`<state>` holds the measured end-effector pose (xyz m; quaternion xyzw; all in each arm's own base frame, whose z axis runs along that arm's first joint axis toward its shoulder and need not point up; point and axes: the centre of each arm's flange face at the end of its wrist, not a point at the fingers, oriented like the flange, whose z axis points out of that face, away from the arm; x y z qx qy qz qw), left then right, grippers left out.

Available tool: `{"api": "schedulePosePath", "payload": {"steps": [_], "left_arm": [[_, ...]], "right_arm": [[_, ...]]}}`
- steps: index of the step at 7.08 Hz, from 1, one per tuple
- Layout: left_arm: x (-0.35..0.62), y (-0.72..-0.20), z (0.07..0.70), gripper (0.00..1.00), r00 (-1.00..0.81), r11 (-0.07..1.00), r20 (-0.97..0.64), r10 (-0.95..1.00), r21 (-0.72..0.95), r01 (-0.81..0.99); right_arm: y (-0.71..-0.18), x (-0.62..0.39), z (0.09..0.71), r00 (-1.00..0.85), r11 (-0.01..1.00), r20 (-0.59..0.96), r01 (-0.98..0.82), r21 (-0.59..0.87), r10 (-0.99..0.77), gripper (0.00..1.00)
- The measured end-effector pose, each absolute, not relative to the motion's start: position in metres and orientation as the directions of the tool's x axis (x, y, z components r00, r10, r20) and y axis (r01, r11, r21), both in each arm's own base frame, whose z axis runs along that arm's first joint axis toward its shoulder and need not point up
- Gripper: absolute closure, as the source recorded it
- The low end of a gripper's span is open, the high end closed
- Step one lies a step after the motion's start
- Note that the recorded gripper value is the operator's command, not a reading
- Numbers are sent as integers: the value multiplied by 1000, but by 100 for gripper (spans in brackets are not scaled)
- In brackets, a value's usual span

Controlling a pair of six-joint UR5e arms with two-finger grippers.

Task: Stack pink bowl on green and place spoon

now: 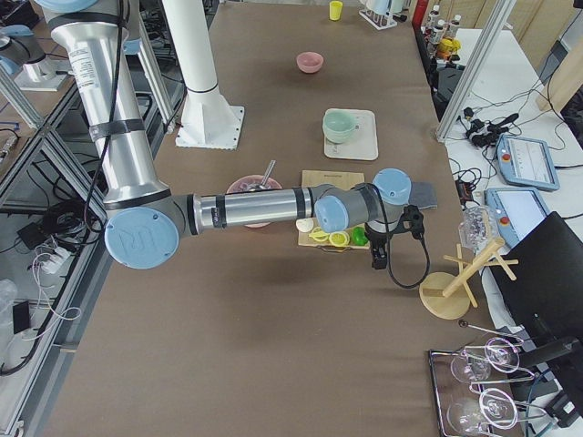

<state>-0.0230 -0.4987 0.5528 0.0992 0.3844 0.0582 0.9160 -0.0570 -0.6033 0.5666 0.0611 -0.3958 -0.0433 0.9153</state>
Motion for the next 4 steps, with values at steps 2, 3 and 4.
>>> {"api": "schedulePosePath", "payload": {"steps": [2, 3, 4], "left_arm": [[-14, -504, 546, 3, 694, 970, -691, 202, 241, -42], [-4, -509, 538, 3, 688, 965, -690, 225, 255, -60], [3, -510, 534, 3, 683, 962, -690, 240, 262, -73]], "right_arm": [[-603, -59, 565, 682, 989, 720, 33, 147, -130, 0], [-603, -60, 565, 681, 989, 721, 33, 147, -130, 0], [-603, -60, 565, 681, 989, 721, 33, 146, -130, 0]]}}
